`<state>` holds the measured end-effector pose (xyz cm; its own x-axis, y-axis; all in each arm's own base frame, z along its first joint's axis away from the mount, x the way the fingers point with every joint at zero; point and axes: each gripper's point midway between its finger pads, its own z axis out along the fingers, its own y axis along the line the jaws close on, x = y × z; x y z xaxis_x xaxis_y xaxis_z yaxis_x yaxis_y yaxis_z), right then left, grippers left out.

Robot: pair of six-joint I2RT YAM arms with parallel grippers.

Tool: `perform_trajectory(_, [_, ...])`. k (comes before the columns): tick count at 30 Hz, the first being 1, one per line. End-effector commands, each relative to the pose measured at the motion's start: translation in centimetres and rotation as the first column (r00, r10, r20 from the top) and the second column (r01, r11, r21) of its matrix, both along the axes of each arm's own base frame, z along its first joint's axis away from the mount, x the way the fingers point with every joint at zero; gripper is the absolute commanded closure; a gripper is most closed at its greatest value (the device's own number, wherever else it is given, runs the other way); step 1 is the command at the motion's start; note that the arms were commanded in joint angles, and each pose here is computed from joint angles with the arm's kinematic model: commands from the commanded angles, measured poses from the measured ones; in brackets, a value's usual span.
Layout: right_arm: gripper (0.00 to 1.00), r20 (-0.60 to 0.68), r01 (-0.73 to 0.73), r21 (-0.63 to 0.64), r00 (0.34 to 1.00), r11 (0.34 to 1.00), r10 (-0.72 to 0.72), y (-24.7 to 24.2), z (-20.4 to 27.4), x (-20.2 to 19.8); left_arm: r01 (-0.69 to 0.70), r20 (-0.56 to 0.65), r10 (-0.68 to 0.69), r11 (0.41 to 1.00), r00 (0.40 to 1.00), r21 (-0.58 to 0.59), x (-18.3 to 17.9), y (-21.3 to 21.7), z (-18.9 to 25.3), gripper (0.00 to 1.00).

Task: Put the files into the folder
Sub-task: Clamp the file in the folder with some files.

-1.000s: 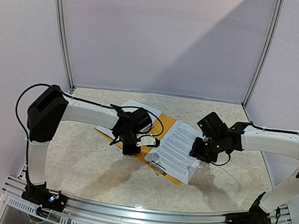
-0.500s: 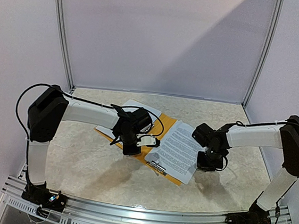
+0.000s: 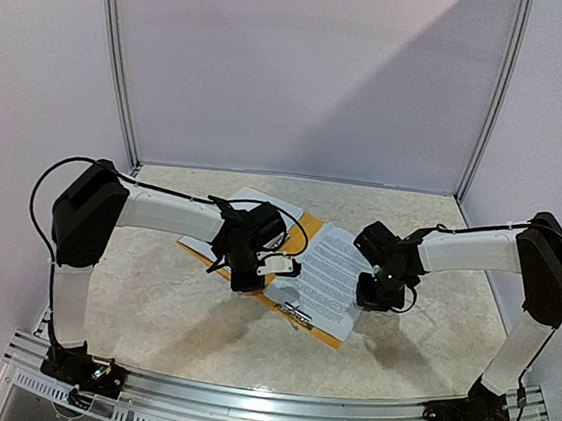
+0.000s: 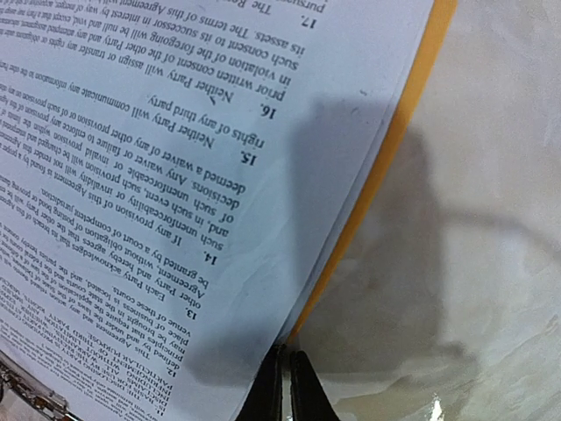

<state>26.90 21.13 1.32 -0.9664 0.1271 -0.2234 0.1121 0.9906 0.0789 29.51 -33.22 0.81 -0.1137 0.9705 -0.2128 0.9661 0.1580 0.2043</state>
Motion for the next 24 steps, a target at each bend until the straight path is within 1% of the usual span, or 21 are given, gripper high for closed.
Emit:
perform_trajectory(1, [0.95, 0.013, 0.012, 0.058, 1.000, 0.998, -0.012, 1.3, -0.1, 0.9, 0.047, -0.138, -0.035, 0.995, 0.990, 0.086, -3.4, 1.2, -4.2, 0.87])
perform_trajectory(8, [0.95, 0.009, 0.011, 0.061, 1.000, 0.998, -0.012, 1.5, 0.0, 0.7, 0.047, -0.140, -0.034, 0.995, 0.990, 0.087, -3.4, 1.2, -4.2, 0.87])
perform_trajectory(19, [0.95, -0.001, 0.030, -0.066, 1.000, 0.997, -0.030, -2.1, 0.9, -1.2, 0.047, -0.141, -0.034, 0.995, 0.989, 0.088, -3.4, 1.2, -4.2, 0.87])
perform_trajectory(24, [0.95, -0.013, 0.014, -0.019, 1.000, 1.000, -0.014, -0.6, -0.3, -1.2, 0.046, -0.142, -0.033, 0.995, 0.989, 0.091, -3.5, 1.2, -4.3, 0.87])
